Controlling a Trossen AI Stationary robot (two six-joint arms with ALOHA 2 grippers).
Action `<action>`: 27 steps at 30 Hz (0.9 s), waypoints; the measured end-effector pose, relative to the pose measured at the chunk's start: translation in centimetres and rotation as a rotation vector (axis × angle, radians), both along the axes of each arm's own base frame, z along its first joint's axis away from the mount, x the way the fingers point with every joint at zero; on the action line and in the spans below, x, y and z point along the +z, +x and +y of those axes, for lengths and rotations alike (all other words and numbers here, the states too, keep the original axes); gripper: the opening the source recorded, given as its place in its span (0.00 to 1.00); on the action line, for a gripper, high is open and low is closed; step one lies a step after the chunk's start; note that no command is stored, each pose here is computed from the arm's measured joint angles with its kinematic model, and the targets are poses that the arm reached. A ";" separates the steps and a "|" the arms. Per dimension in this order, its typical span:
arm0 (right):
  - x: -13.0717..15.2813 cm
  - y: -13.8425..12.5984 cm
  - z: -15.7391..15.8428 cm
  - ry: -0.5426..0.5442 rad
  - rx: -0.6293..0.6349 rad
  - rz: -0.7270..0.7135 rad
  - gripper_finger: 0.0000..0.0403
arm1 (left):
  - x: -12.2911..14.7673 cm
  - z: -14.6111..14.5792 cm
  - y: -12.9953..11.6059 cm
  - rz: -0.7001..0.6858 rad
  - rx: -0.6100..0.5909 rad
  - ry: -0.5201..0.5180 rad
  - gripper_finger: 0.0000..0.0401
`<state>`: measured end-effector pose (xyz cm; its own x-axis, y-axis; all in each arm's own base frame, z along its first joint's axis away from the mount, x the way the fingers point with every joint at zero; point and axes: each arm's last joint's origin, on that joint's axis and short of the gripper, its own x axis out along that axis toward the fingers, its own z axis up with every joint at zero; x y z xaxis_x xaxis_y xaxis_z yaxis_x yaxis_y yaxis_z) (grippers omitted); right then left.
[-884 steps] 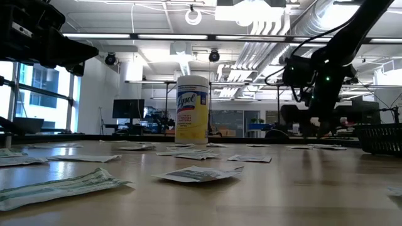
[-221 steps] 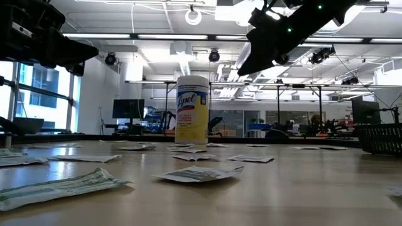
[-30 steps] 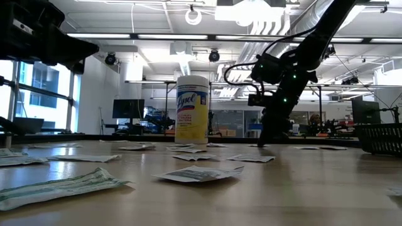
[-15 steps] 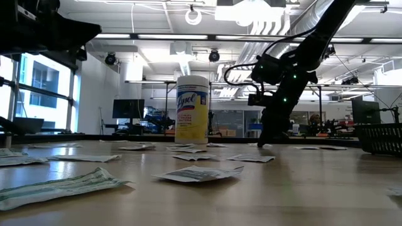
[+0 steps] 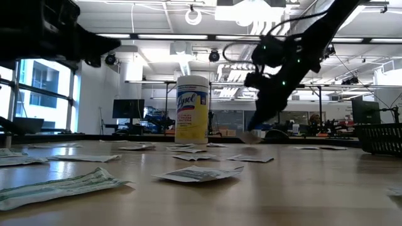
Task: Pick & Place First Aid Supplies
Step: Put the white towelette sachet into the left black bin
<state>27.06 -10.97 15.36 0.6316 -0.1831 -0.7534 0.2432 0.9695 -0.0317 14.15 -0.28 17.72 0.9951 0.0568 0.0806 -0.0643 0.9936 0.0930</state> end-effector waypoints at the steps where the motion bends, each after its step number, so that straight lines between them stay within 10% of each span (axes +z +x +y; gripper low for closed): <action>1: 0.3 0.2 0.4 0.007 0.029 -0.026 0.00 | -0.3 0.0 0.4 0.042 0.023 0.000 0.00; 7: 1.6 1.9 2.8 0.039 0.198 -0.193 0.00 | 0.2 0.2 3.9 0.135 0.134 0.015 0.05; 18: 2.9 3.3 5.4 0.096 0.342 -0.360 0.00 | 0.2 0.0 11.4 0.267 0.146 0.154 0.45; 27: 3.5 3.8 6.7 0.096 0.413 -0.425 0.00 | -0.5 -0.3 14.7 0.304 0.077 0.278 0.49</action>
<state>30.87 -4.28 18.83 0.8855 0.1976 -0.4204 -0.1817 0.9803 0.0780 28.88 -0.57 17.18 0.9698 0.1491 -0.1931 -0.0654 0.9214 0.3831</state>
